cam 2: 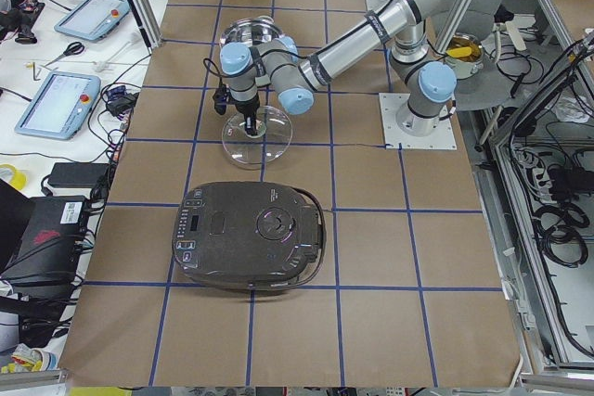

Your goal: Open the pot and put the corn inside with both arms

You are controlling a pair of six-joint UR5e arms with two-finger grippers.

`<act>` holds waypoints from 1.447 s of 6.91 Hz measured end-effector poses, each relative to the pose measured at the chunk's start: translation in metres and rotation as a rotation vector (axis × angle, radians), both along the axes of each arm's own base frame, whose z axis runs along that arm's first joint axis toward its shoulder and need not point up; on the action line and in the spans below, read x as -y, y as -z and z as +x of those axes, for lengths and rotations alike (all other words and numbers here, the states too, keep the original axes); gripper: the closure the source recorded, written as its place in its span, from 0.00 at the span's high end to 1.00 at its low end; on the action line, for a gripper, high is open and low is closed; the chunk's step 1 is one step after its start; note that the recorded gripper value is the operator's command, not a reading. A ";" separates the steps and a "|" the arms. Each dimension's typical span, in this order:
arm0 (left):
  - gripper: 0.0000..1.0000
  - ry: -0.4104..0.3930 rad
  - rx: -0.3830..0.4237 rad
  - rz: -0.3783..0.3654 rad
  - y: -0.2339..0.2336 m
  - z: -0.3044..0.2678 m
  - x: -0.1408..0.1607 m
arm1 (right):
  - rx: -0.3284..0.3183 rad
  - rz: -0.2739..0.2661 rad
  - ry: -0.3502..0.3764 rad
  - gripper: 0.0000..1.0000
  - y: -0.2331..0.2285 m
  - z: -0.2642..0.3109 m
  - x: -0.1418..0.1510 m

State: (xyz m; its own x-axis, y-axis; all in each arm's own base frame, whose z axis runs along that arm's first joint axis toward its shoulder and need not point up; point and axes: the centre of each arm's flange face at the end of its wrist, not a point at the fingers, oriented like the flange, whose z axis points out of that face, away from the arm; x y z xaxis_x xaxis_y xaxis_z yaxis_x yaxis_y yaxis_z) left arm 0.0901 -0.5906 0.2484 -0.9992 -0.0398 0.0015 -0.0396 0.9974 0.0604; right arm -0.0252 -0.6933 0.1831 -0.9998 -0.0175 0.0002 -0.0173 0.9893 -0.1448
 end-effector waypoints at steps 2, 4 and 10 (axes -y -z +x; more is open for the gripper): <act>0.00 0.034 0.013 -0.022 0.004 -0.006 0.003 | -0.007 -0.028 0.013 0.00 -0.022 -0.001 0.004; 0.00 0.017 0.018 -0.036 0.005 0.010 0.004 | 0.019 -0.043 0.086 0.00 -0.088 0.025 0.013; 0.35 -0.019 0.005 -0.015 0.020 0.024 0.001 | 0.054 -0.052 0.054 0.00 -0.212 0.398 -0.057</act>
State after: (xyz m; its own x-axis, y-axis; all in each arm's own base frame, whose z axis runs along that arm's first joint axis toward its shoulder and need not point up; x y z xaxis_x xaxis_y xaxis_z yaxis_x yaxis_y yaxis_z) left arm 0.1145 -0.5919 0.2280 -0.9983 -0.0584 -0.0027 -0.0585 0.9972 0.0456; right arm 0.3723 -0.6366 0.3950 -0.9979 0.0353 -0.0540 0.0452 0.9797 -0.1951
